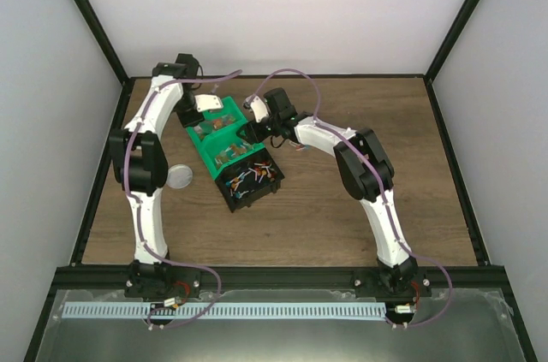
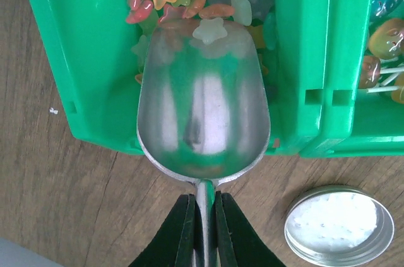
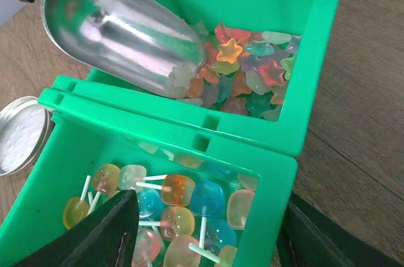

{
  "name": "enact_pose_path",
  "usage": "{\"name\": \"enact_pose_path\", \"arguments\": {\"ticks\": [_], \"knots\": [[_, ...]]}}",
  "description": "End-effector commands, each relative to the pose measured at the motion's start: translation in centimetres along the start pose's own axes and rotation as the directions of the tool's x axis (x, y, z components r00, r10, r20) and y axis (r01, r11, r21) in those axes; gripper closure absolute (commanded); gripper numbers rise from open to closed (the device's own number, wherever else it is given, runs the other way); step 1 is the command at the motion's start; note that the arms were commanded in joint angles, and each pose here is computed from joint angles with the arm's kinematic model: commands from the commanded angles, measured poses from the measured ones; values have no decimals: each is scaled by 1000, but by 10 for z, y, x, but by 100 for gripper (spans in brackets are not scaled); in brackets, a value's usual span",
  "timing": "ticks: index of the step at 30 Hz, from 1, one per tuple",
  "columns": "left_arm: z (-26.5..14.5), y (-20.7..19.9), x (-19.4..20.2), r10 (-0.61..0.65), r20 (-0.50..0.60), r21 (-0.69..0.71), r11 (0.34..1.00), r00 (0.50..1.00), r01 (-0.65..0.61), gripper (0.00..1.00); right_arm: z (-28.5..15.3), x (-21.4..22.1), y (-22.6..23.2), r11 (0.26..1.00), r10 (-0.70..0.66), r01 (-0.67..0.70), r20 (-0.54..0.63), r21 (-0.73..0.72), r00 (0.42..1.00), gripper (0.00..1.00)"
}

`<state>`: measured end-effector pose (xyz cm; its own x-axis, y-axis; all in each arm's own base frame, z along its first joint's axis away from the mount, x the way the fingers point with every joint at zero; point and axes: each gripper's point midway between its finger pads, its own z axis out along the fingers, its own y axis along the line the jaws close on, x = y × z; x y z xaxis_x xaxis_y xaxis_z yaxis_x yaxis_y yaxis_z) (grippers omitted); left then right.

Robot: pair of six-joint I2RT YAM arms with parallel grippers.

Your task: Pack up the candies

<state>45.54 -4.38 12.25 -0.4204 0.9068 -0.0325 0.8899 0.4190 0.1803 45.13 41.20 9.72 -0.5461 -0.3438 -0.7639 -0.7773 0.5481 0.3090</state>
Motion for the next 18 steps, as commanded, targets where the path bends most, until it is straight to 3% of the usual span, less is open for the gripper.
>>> {"name": "enact_pose_path", "arguments": {"ticks": [1, 9, 18], "knots": [[22, -13, -13, 6, 21, 86, 996, 1000, -7, 96, 5, -18, 10, 998, -57, 58, 50, -15, 997, 41], [41, -40, -38, -54, 166, 213, 977, 985, 17, 96, 8, -13, 15, 997, -69, 71, 48, -34, 996, 45], [43, -48, -48, -65, 276, 239, 971, 959, -2, 96, 7, -10, 11, 997, -73, 74, 42, -12, 996, 45]]}}
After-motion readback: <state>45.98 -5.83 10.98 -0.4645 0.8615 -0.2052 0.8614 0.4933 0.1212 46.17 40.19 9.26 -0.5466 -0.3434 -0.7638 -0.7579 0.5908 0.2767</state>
